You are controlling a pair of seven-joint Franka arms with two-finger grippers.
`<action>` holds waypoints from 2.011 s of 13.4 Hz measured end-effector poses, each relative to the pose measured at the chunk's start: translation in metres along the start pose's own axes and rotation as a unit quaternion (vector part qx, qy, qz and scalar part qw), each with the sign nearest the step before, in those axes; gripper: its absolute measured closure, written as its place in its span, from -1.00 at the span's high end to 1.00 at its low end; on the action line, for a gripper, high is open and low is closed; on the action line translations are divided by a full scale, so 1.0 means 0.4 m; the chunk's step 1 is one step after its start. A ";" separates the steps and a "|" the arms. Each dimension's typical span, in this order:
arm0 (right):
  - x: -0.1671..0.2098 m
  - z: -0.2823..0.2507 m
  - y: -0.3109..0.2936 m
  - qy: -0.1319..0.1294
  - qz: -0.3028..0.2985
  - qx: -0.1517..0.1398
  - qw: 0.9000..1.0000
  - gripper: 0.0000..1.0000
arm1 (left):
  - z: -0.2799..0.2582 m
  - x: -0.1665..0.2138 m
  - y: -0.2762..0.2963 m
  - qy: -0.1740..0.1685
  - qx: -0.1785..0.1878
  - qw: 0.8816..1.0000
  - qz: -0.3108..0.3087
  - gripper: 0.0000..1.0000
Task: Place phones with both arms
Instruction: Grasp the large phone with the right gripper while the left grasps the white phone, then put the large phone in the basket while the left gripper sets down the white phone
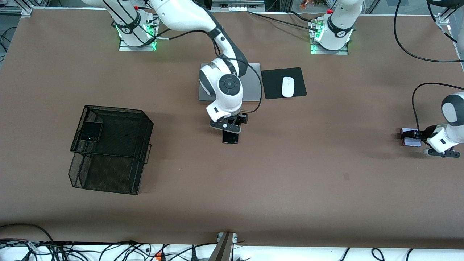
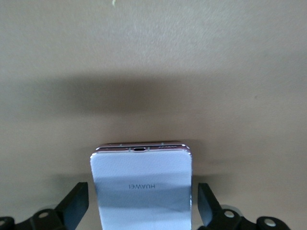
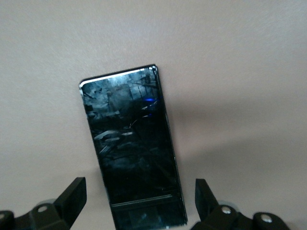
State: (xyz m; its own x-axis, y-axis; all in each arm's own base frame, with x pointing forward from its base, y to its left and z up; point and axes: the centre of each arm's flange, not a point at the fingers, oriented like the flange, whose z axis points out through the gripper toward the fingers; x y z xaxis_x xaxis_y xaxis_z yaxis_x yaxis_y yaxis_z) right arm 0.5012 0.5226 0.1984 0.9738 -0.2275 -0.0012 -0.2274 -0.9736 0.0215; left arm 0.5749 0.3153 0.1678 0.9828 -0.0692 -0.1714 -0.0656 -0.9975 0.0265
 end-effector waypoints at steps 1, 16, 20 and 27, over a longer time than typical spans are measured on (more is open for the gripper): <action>-0.007 0.020 -0.003 0.000 -0.002 0.000 1.000 1.00 | 0.005 -0.002 0.001 0.002 0.000 1.000 0.000 1.00; 0.024 -0.051 -0.001 -0.009 0.000 -0.004 1.000 0.64 | -0.444 0.158 0.404 -0.068 -0.034 0.995 0.069 0.67; 0.157 -0.320 0.107 -0.039 -0.001 0.002 0.999 0.64 | -0.453 0.221 0.802 -0.097 -0.007 0.993 0.071 0.67; 0.448 -0.531 0.634 -0.085 -0.038 -0.031 0.995 0.64 | -0.237 0.214 1.534 -0.082 -0.090 0.992 -0.012 0.67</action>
State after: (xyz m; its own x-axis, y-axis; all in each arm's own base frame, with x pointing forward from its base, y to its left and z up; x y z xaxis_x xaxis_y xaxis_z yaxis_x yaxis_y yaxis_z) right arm 0.6193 0.2392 0.4160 0.9720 -0.1588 -0.1734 -0.1475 -0.9861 0.0763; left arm 0.6351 -0.3011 0.2630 0.9411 -0.0614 -0.3324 0.0041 -0.9812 0.1928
